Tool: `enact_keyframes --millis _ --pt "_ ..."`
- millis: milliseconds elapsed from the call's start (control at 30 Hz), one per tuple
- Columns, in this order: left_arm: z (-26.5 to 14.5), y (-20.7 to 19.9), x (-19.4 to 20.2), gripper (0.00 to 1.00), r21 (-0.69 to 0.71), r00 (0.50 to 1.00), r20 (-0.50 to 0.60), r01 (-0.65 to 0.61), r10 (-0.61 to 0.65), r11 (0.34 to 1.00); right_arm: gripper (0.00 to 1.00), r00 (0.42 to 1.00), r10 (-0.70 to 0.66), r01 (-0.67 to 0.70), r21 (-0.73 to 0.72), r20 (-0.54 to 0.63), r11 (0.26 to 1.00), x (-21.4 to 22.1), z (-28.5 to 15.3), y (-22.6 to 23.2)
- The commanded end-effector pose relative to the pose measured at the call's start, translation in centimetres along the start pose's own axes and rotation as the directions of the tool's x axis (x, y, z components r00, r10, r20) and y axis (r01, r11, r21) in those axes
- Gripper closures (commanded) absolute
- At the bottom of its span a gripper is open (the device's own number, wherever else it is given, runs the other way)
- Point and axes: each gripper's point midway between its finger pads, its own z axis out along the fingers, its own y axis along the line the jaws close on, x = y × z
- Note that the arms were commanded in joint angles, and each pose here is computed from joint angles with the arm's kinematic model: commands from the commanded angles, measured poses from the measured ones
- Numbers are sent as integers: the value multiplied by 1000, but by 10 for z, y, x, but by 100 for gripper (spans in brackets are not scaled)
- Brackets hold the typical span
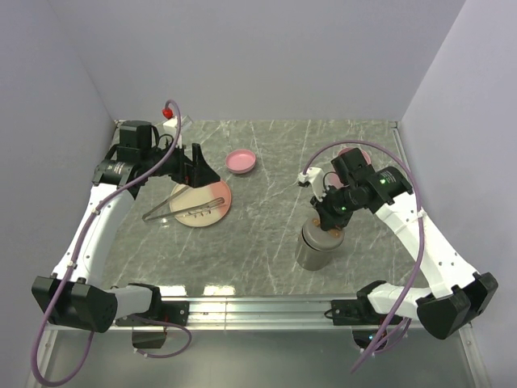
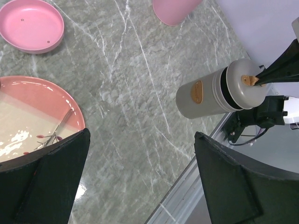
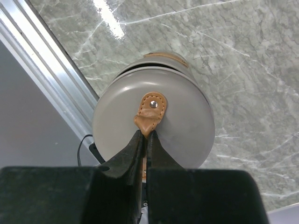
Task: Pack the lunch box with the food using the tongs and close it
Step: Close the box lid on the packing box.
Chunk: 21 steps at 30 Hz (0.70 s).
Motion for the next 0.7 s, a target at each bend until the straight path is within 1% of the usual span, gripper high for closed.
enact_keyframes --millis 0,667 --pt "-4 -7 -10 1 26 999 43 -18 17 1000 100 998 -19 19 1 52 1000 -10 -4 3" --pt "-4 -7 -9 1 39 999 39 -6 4 999 100 1000 -18 19 -27 22 999 -5 13 5"
